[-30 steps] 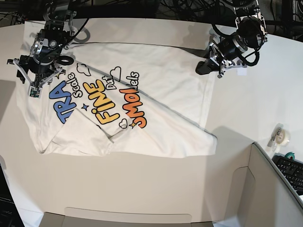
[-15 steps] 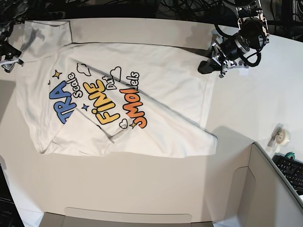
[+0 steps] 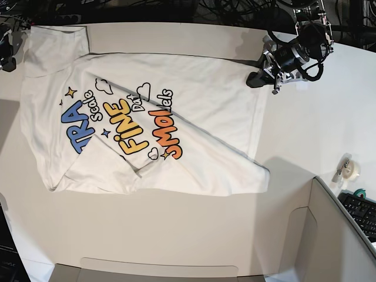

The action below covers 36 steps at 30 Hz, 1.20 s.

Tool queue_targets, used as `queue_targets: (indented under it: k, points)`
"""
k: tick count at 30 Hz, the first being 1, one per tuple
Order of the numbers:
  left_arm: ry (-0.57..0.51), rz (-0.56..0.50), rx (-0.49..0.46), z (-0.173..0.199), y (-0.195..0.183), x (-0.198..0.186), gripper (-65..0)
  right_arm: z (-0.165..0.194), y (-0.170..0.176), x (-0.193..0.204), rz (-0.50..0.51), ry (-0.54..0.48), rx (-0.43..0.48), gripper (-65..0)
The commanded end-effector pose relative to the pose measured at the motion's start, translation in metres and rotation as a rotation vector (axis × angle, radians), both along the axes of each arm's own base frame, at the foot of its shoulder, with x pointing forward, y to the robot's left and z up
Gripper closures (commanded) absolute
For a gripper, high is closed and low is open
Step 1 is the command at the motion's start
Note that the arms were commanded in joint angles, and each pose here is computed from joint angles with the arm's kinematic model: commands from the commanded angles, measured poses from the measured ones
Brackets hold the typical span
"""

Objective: Layout the t-shirt on the table in an organized manner, then fold the t-shirt properly
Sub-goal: 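Grasp the shoulder edge with the left gripper, right gripper holding the collar, then pull the shirt edges apart with both grippers to stretch it flat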

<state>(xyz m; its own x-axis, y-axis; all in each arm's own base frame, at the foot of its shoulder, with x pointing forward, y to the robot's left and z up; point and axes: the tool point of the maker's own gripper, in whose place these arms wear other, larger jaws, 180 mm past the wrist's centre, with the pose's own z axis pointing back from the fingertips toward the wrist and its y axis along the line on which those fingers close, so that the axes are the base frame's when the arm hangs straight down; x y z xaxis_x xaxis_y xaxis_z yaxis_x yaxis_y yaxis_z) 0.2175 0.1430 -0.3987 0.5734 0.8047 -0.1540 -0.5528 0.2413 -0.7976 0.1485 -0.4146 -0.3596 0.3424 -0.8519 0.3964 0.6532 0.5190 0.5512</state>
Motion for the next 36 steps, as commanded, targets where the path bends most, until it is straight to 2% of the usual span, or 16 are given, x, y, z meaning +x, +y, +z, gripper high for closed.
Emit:
queue_targets:
  k: [1, 8, 15, 21, 22, 24, 28, 36]
  points:
    - [-0.028, -0.017, -0.023, 0.010, -0.003, 0.004, -2.5, 0.017, -0.003, 0.014, 0.034, -0.047, -0.027, -31.9]
    - [-0.028, -0.014, -0.021, 0.010, -0.003, 0.004, -2.5, 0.010, 0.026, 0.033, 0.124, -0.071, 0.031, -31.9]
    - [-0.029, -0.013, -0.020, 0.009, -0.003, 0.004, -2.5, -0.004, 0.041, 0.029, 0.124, -0.057, 0.072, -31.9]
    - [-0.029, -0.013, -0.020, 0.009, -0.003, 0.004, -2.5, -0.011, 0.053, 0.032, 0.165, -0.035, 0.088, -31.2]
    - [-0.029, -0.013, -0.020, 0.009, -0.003, 0.004, -2.5, -0.012, 0.055, 0.032, 0.170, -0.032, 0.090, -29.8]
    - [-0.029, -0.010, -0.019, 0.010, -0.002, 0.004, -2.5, -0.015, 0.059, 0.031, 0.185, -0.018, 0.095, -22.6]
    - [-0.030, -0.009, -0.018, 0.010, -0.001, 0.004, -2.4, -0.021, 0.071, 0.034, 0.230, 0.001, 0.108, -1.5]
    - [-0.019, -0.006, -0.010, 0.008, 0.003, -0.002, -2.1, -0.022, 0.071, 0.029, 0.239, 0.017, 0.103, 0.0]
